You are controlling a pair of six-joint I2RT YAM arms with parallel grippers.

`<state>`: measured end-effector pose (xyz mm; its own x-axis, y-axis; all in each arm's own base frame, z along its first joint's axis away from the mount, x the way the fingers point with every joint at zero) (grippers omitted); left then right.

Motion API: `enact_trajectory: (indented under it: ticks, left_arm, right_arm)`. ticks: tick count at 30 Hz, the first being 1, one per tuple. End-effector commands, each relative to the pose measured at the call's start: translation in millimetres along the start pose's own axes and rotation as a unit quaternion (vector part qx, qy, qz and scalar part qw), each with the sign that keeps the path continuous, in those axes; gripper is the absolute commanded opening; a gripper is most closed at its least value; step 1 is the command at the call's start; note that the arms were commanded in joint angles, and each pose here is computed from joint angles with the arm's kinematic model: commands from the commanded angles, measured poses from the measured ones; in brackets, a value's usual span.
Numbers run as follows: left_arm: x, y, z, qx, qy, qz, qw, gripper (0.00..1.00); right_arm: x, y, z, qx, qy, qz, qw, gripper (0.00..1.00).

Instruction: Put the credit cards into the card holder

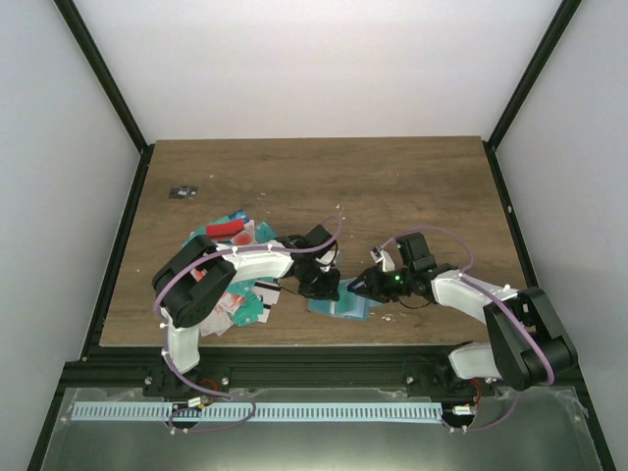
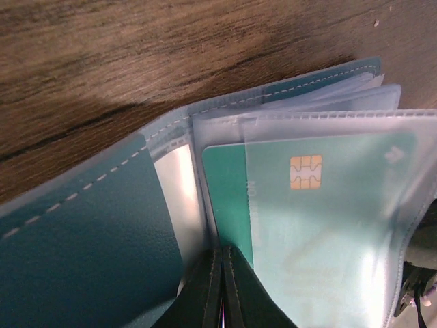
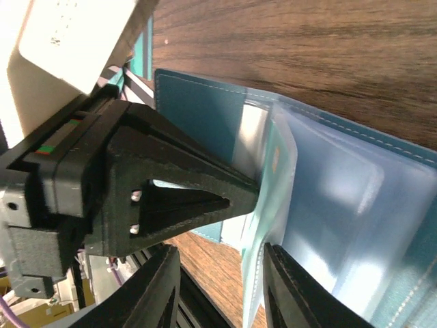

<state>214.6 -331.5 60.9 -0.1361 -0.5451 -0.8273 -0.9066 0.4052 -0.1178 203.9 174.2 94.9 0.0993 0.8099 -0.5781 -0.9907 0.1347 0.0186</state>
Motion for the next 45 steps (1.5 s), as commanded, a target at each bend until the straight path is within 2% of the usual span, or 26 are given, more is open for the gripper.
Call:
enact_trajectory:
  ticks: [1,5,11,26,45]
  left_arm:
    - [9,2,0,0.001,0.004,0.007,1.0,0.04]
    - [8,4,1,0.001,0.002,0.008,1.0,0.04]
    - [9,7,3,0.0,0.001,0.011,1.0,0.04]
    - [8,8,3,-0.003,0.004,0.007,1.0,0.04]
    - [6,4,-5,-0.005,0.013,-0.003,1.0,0.04]
  right_arm:
    - [-2,3,11,-0.02,-0.034,0.007,0.999,0.37]
    - [-12,-3,8,-0.018,0.021,-0.029,0.999,0.37]
    - [-24,1,7,-0.016,0.045,-0.062,0.997,0.37]
    - [-10,4,-11,0.004,0.049,-0.036,0.998,0.38]
    - [-3,1,-1,-0.014,0.018,-0.01,1.0,0.38]
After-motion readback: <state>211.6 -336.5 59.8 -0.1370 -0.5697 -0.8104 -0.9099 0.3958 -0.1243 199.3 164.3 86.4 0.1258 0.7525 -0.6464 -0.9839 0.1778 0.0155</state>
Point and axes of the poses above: each gripper's point midway between its finger pads, its own x axis out along the fingers, its own z axis along the line the jaws close on, y = z × x, the point moved 5 cm from there along -x, back along the fingers, and after that the axes turned 11 degrees about x, right-handed, at the moved point
